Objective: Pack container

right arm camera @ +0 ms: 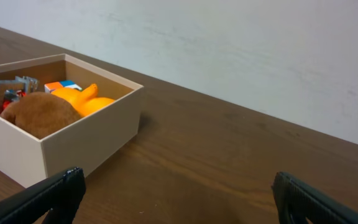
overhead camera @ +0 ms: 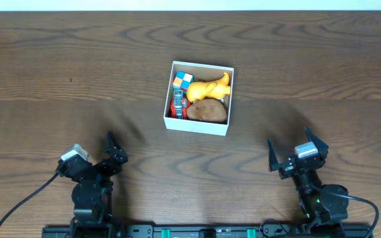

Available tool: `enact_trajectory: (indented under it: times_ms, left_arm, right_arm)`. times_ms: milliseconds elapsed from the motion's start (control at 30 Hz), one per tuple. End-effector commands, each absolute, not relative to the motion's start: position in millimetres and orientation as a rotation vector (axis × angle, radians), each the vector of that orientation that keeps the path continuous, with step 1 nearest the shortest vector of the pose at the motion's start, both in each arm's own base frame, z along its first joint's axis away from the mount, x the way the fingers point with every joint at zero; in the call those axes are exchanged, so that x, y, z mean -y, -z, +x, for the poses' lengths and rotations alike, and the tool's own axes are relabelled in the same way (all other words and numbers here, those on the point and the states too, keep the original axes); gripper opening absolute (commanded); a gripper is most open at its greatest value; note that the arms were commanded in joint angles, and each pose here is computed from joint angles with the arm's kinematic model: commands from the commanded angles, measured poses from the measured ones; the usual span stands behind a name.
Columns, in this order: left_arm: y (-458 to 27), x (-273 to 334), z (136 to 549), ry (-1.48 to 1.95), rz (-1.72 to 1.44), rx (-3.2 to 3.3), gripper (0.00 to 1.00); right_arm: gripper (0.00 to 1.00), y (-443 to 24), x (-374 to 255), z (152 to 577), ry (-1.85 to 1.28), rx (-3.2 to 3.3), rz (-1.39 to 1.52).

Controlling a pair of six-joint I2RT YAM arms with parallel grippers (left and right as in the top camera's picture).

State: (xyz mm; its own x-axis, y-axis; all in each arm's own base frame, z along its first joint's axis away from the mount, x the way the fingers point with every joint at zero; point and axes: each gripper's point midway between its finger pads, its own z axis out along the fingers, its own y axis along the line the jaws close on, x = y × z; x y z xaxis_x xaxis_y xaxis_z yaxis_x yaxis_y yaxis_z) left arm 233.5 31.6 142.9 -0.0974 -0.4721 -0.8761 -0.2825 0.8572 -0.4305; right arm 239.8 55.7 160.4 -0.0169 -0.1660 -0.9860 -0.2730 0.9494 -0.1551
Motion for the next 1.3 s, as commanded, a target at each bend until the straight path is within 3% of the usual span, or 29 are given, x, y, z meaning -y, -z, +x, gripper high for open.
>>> enact_trajectory:
  times_ms: [0, 300, 667, 1267]
  left_arm:
    - [-130.4, -30.9, 234.0, 0.176, -0.590, -1.714, 0.98]
    - [-133.0, -31.3, 234.0, 0.166, -0.575, -1.707, 0.98]
    - [-135.2, -7.9, 237.0, -0.023, -0.092, -1.787, 0.98]
    - [-132.1, -8.1, 237.1, -0.071, -0.034, -1.798, 0.98]
  right_arm:
    - [0.99, -159.6, -52.3, 240.4, -0.083, -1.602, -0.324]
    - [0.99, -159.6, -52.4, 240.4, -0.084, -1.602, -0.324]
    - [0.99, -159.6, -52.4, 240.4, -0.084, -1.602, -0.324]
    - [0.99, -159.7, -52.3, 240.4, -0.083, -1.601, -0.324]
